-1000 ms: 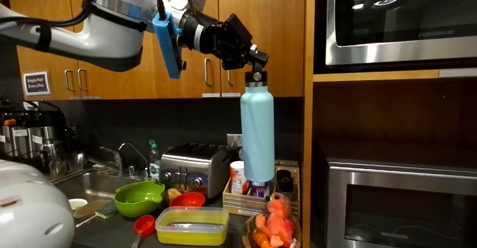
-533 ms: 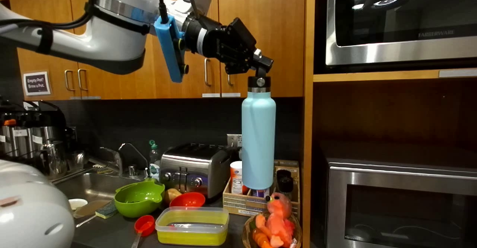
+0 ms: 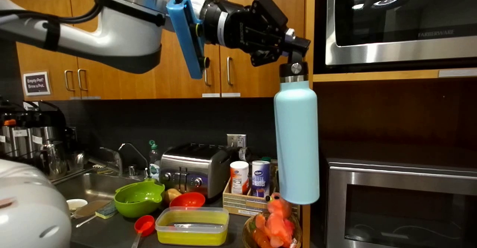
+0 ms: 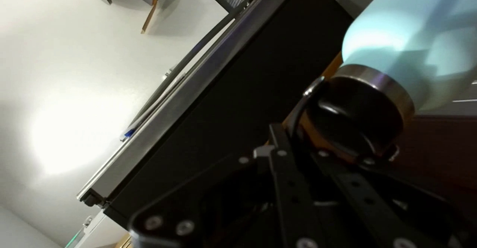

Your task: Move the blue bottle to the right

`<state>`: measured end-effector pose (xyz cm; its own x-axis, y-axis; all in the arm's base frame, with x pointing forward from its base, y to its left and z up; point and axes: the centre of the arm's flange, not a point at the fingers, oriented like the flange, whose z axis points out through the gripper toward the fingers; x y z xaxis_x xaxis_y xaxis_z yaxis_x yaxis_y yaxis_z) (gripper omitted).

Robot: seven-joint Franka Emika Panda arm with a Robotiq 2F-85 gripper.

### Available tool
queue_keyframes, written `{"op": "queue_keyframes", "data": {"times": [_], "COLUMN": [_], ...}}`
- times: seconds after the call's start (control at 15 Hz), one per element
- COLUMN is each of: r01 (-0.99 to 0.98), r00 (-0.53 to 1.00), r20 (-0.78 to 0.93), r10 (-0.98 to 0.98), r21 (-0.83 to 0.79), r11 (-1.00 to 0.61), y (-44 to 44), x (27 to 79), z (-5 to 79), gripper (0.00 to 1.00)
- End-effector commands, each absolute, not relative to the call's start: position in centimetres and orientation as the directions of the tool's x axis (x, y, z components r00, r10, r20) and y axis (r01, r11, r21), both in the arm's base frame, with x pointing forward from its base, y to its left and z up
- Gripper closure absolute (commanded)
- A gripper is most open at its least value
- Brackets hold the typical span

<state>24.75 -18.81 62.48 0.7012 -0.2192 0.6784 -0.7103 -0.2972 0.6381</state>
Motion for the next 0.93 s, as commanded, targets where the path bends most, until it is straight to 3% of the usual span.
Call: {"op": "queue_keyframes", "data": {"times": [0.0, 0.87], "r01": [-0.707, -0.630], "r00": [0.707, 0.776], "r20": [0.670, 0.579], "r10": [-0.229, -0.251], "r21": [0.658, 0.688], "r11": [-0.258, -0.359], "y": [-21.9, -27.6], "x": [25.8, 33.4], "z": [62.8, 59.1], "gripper": [0.98, 0.98]}}
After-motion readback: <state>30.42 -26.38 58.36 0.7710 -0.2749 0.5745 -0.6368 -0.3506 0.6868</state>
